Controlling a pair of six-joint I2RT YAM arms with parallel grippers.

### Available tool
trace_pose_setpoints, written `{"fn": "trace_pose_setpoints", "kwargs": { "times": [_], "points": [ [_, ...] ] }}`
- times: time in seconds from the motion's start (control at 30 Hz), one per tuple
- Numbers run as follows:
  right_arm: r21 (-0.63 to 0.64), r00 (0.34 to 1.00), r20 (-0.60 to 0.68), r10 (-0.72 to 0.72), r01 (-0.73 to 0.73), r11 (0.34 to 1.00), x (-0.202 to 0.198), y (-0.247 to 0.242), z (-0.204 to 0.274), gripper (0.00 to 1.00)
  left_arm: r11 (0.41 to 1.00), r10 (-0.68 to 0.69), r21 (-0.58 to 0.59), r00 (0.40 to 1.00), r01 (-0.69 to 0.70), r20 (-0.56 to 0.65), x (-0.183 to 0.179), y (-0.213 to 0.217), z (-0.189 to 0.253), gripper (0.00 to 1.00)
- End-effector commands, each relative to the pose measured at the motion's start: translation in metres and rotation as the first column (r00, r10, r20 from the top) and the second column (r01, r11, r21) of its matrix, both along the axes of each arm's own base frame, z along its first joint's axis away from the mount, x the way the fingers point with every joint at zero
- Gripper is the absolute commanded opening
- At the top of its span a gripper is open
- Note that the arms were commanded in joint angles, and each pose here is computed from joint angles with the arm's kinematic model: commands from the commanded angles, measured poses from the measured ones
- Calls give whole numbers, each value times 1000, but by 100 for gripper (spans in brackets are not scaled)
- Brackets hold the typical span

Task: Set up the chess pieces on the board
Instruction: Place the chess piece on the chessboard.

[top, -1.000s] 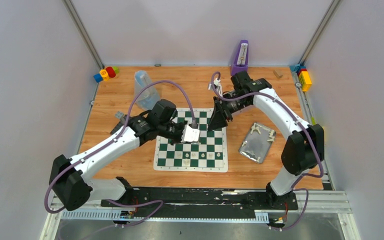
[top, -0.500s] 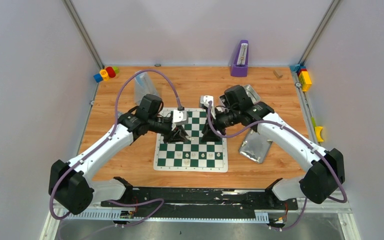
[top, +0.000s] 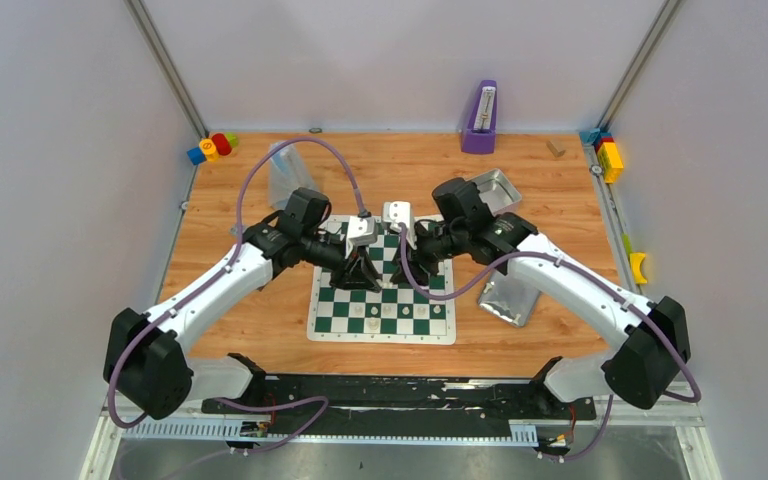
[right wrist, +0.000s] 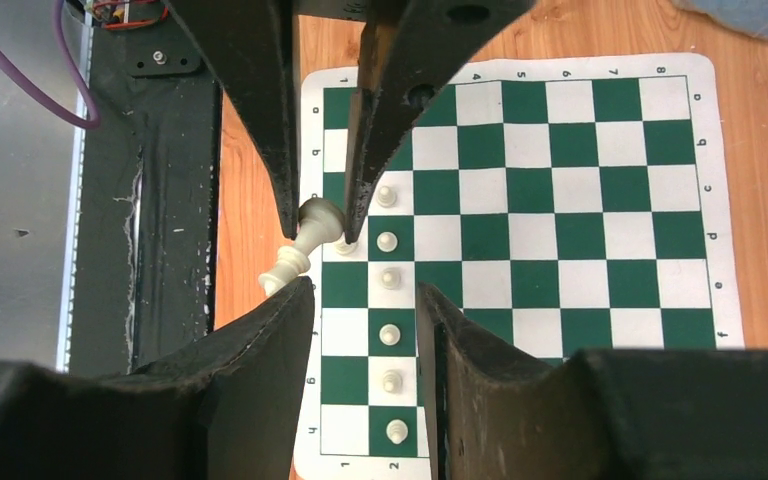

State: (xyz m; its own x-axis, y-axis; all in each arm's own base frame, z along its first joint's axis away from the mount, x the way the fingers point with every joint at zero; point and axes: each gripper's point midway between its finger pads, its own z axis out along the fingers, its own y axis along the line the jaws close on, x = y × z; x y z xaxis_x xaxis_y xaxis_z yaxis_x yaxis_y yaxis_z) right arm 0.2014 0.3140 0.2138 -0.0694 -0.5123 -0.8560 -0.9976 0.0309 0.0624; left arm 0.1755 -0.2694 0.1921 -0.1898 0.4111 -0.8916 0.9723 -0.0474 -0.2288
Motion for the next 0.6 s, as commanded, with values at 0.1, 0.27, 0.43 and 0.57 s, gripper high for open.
{"fn": "trace_pose_setpoints", "kwargs": {
  "times": [0.1, 0.27, 0.43, 0.57],
  "points": [
    [19, 990, 142, 17, -19, 1000, -3, -5, 12, 43, 999, -4, -41, 1000, 4, -14, 5, -3, 17, 0],
    [1, 986, 165, 14, -14, 1000, -6, -13, 6, 43, 998, -7, -58, 1000, 6, -21, 5, 1, 20, 0],
    [19, 987, 155, 29, -33, 999, -9, -11, 10, 43, 998, -6, -67, 1000, 4, -27, 9, -2, 21, 0],
    [25, 987, 153, 40, -45, 999, -9, -3, 14, 43, 998, -16, -67, 999, 13, -45, 12, -5, 21, 0]
  ]
}}
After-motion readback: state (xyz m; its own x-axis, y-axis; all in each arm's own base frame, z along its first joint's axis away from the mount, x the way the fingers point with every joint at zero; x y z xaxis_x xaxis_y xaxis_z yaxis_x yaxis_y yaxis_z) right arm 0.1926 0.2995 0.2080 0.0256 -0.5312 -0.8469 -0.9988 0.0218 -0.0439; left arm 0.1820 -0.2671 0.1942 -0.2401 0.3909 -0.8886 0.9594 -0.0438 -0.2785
